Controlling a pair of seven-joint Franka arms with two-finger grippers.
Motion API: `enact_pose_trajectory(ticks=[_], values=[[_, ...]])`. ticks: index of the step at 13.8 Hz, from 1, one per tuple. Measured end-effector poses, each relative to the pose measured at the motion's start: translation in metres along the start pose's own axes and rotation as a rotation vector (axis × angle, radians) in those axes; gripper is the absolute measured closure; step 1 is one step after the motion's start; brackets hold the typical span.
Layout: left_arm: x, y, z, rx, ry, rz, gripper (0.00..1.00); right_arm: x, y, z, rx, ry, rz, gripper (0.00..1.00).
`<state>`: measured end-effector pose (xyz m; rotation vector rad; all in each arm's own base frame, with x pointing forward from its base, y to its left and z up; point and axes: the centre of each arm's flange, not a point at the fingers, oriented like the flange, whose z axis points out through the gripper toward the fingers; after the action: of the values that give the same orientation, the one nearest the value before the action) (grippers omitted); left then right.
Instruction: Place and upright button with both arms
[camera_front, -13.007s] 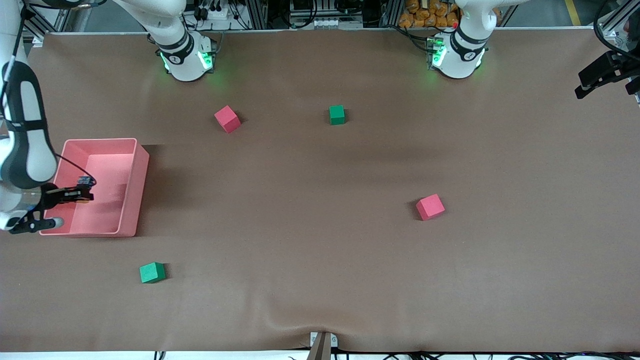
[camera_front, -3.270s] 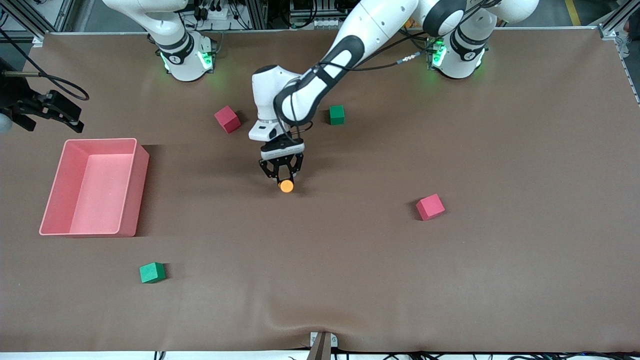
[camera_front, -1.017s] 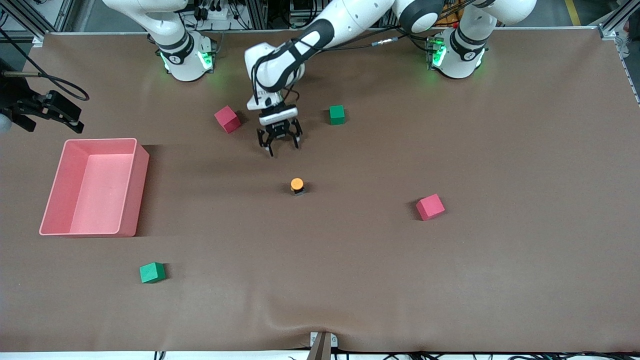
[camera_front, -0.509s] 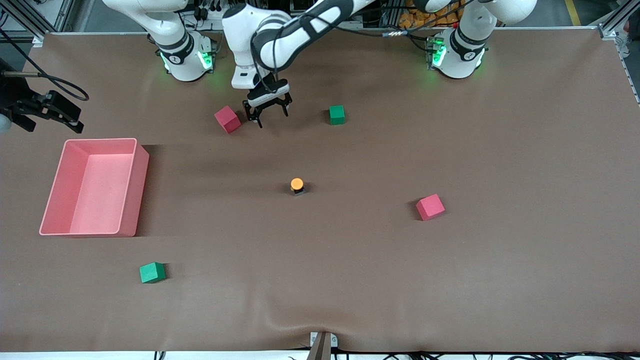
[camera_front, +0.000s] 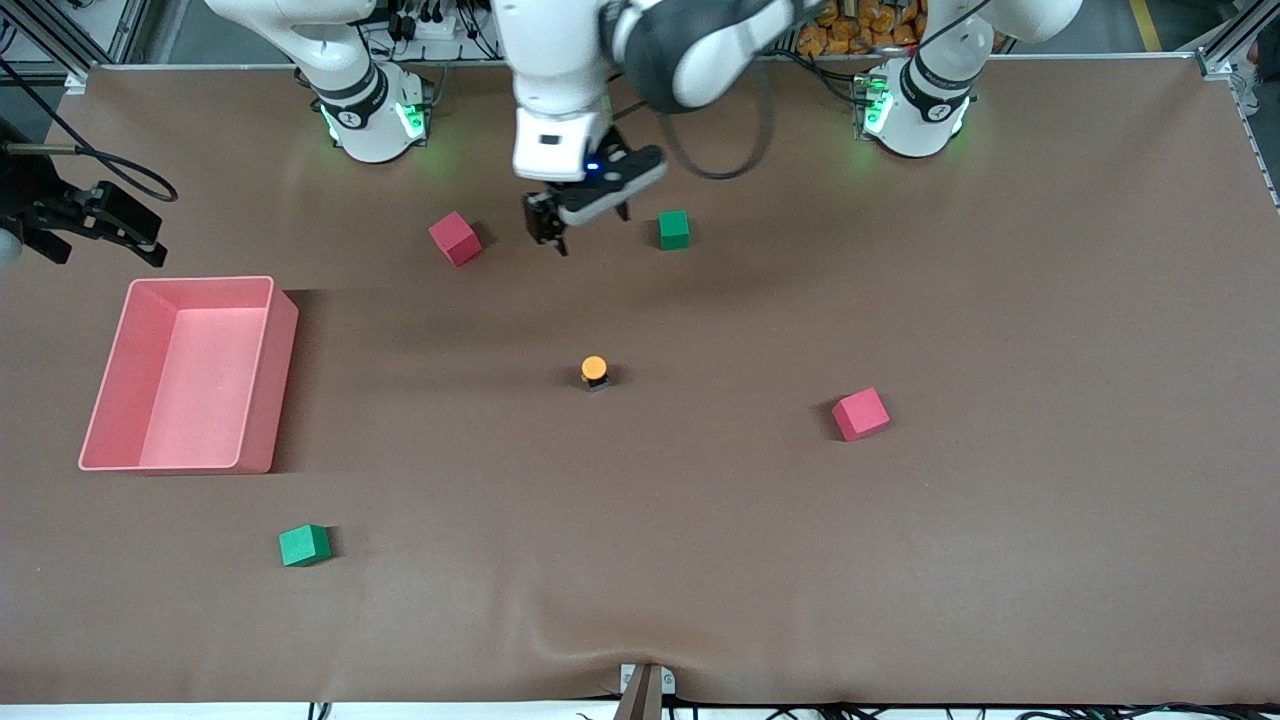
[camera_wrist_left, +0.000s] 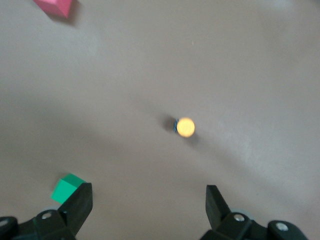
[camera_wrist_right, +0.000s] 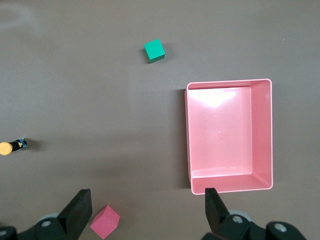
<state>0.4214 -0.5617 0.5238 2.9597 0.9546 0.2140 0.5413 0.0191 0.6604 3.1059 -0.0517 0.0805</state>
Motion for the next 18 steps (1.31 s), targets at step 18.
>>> enact_pose_trajectory(ticks=[18], values=[[0.405,-0.23,-0.086,0.039,-0.109,0.443,0.0,0.0,0.001,0.0,0.0,-0.002,0.001,0.0]])
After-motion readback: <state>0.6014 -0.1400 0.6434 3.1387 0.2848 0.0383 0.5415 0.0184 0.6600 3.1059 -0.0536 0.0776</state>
